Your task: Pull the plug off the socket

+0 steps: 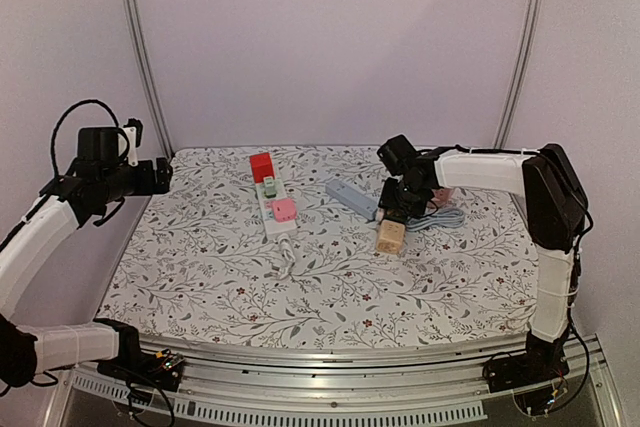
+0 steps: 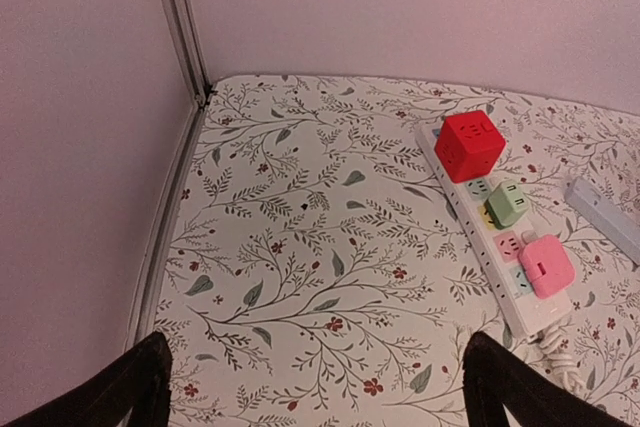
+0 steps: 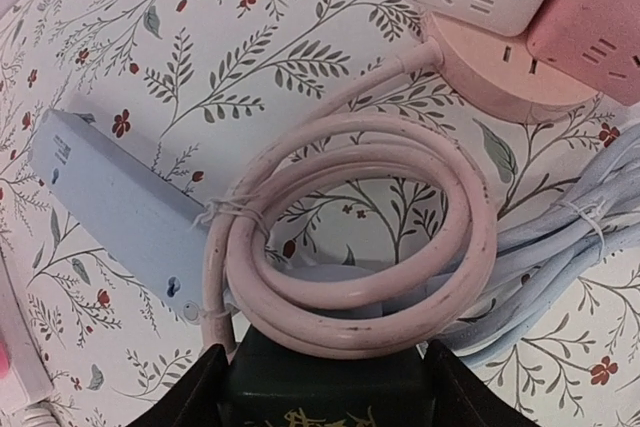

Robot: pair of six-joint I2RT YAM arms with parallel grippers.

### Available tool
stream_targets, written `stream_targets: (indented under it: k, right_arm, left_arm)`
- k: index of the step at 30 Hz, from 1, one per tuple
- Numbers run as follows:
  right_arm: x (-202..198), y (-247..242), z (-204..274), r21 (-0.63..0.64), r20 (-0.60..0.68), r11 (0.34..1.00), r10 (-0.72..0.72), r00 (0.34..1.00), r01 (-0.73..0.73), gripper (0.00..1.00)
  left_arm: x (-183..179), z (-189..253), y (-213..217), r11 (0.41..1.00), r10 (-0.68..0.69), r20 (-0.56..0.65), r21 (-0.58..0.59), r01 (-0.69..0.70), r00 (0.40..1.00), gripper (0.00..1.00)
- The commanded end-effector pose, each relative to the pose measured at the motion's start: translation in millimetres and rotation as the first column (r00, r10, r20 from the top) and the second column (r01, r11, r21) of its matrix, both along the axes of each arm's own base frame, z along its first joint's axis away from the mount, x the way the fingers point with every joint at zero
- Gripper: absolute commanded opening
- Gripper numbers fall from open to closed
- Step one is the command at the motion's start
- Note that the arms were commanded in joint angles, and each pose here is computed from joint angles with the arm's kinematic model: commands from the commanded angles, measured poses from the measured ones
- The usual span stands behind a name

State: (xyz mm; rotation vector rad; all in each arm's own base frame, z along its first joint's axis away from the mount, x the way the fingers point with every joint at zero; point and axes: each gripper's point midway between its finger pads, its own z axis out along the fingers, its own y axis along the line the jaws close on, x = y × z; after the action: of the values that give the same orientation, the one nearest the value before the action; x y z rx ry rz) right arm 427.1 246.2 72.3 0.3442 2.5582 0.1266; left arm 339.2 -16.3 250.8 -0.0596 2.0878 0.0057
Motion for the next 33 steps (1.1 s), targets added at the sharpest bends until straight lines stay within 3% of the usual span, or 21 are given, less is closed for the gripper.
stream_targets:
  k: [1,4,11,21,27,33]
  right_arm:
    - [-2,2,-15,-0.006,-0.039,1.000,-0.012,0.999,0.012,0.57]
    - [-1,6,-13,0.019,-0.031,1.000,-0.004,1.000,0.004,0.54]
    - [3,31,16,0.136,0.070,0.983,0.113,0.991,-0.122,0.32]
    - [-26,62,63,0.228,0.199,0.905,0.318,0.927,-0.360,0.28]
    - [-67,80,73,0.266,0.229,0.848,0.406,0.885,-0.458,0.27]
    - [-104,100,75,0.365,0.256,0.782,0.437,0.862,-0.505,0.26]
  left_arm:
    - [1,-4,-5,1.000,-0.022,-0.006,0.015,0.023,1.000,1.00]
    - [1,-4,-5,1.000,-0.023,-0.006,0.019,0.023,1.000,1.00]
    - [1,-4,-3,1.000,-0.015,-0.008,0.028,0.015,1.000,1.00]
    - [-2,-10,-32,0.991,-0.132,-0.046,-0.036,0.130,0.990,0.99]
    - [-26,-12,-101,0.938,-0.269,-0.047,-0.241,0.251,0.962,0.99]
    - [-74,-46,-178,0.822,-0.360,-0.088,-0.502,0.271,0.929,0.99]
